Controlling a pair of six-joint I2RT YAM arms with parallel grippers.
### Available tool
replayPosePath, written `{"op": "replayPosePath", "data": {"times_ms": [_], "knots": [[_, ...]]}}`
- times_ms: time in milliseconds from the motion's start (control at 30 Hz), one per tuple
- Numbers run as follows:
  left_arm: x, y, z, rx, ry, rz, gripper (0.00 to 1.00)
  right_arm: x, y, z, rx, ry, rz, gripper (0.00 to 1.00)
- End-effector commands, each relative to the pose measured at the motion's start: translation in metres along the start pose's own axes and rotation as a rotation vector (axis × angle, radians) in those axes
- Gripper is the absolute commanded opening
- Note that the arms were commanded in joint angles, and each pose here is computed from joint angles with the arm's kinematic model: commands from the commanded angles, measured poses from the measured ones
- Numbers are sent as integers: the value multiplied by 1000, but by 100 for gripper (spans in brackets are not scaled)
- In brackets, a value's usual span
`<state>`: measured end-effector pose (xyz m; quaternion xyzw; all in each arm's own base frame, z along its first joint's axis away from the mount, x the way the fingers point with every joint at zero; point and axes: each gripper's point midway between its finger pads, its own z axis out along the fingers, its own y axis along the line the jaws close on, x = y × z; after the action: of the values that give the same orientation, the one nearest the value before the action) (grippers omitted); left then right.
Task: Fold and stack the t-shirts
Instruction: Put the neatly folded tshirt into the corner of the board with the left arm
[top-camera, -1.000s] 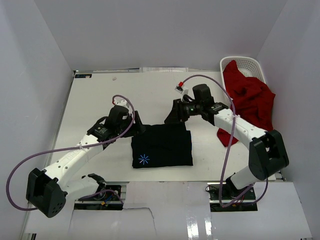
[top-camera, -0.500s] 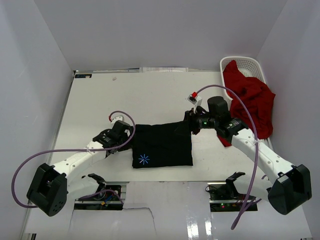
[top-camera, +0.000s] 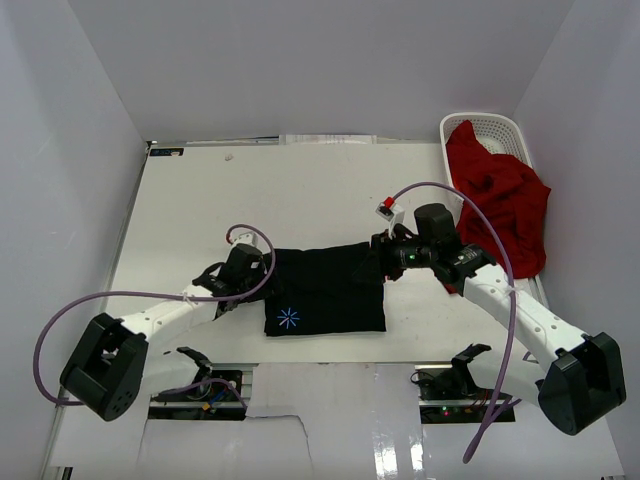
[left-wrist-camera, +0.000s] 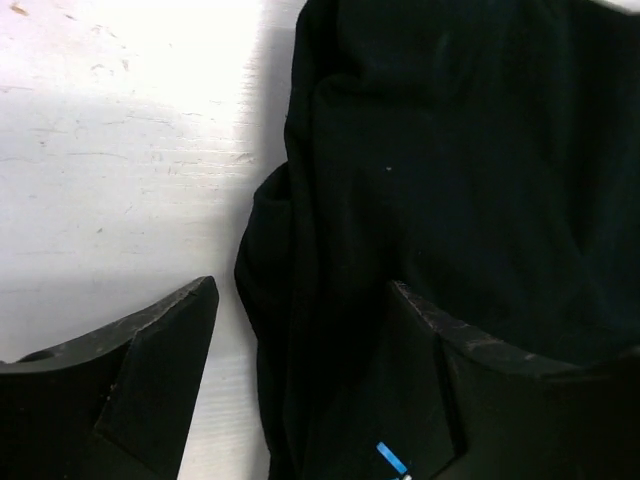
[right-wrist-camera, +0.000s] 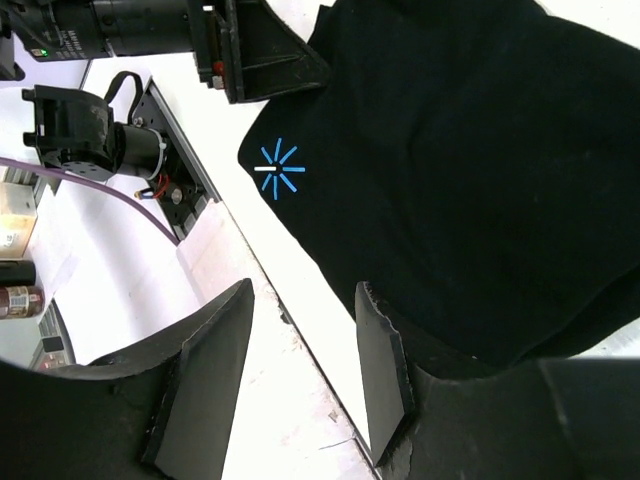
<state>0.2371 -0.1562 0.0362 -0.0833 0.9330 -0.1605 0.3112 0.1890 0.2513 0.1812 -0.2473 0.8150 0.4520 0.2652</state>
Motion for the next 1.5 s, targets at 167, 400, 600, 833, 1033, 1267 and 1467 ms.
{"op": "replayPosePath", "data": {"times_ms": [167,400,600,833,1033,1267,1467], "knots": [[11,-3,19,-35,129,18,48,-2,6,-4,-24,-16,-27,52],[10,10,24,-90,142,-22,20,1,5,-4,-21,-14,-12,52],[-44,50,26,-216,78,-101,0,0,6,-3,-25,-12,-14,52],[-134,90,40,-339,0,-101,0,2,7,-3,-33,-13,-15,52],[-207,120,63,-466,-62,-55,0,1,9,-5,-42,-18,-18,52],[-287,177,73,-579,-146,-100,0,7,9,-6,-49,-12,-11,52],[-334,219,87,-599,-212,-157,0,6,14,-9,-60,-16,-6,52]]}}
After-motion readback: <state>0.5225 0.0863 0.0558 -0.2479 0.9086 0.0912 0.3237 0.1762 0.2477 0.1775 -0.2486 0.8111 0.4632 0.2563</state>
